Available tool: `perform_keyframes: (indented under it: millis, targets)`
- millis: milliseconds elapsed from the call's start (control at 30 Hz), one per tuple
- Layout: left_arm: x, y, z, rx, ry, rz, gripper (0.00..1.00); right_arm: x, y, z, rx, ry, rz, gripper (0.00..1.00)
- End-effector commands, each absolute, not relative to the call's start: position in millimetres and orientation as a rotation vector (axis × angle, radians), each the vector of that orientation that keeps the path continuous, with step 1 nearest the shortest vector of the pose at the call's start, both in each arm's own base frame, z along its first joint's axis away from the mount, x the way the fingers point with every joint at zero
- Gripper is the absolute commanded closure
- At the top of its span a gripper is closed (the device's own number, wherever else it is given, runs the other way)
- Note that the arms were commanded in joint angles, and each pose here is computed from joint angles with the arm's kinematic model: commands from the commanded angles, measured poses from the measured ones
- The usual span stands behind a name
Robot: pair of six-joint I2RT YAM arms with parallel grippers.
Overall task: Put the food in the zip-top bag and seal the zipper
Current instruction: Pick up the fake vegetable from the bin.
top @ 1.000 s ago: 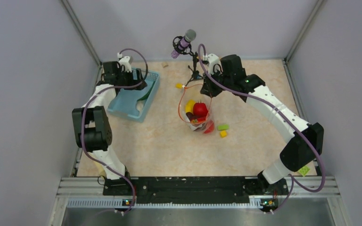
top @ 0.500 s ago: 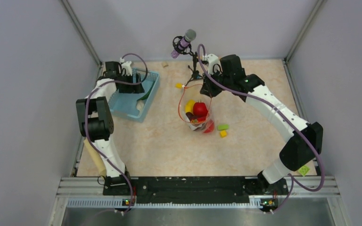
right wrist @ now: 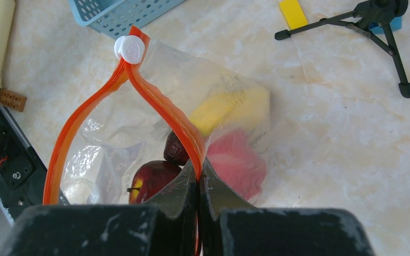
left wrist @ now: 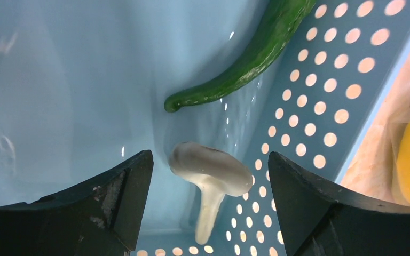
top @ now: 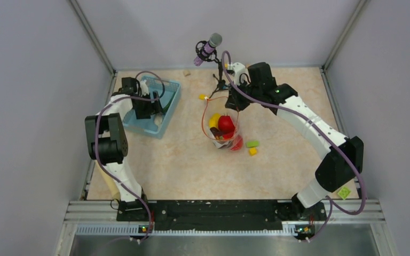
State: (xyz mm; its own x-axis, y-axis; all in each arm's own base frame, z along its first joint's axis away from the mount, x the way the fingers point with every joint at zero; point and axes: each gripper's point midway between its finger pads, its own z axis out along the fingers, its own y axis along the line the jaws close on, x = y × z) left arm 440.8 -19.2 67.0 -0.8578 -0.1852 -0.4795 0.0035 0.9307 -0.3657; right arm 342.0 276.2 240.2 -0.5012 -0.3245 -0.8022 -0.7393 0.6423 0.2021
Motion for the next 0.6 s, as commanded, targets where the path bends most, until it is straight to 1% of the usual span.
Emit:
perform_keyframes:
  millis: [0,200,433,567]
  targets:
    - [428.4,-26.9,71.9,-0.209,2.591,-0.456,0.17,345.6,287.4,272.7,-0.851,1.989,0.731,1.0]
    - [423.9,-35.2,67.5,-0.217,2.632,-0.422,0.22,345.6,286.4,274.9,-0.847,1.984,0.726,1.0]
    - [417.4,-28.6,57.4,-0.229,2.704,-0.231,0.35,346.8,284.4,273.6,-0.844,1.987,0.709,1.0]
    - [417.4,-23.0,56.5,-0.257,2.722,-0.183,0.4,348.0,283.7,272.6,-0.841,1.99,0.701,1.0]
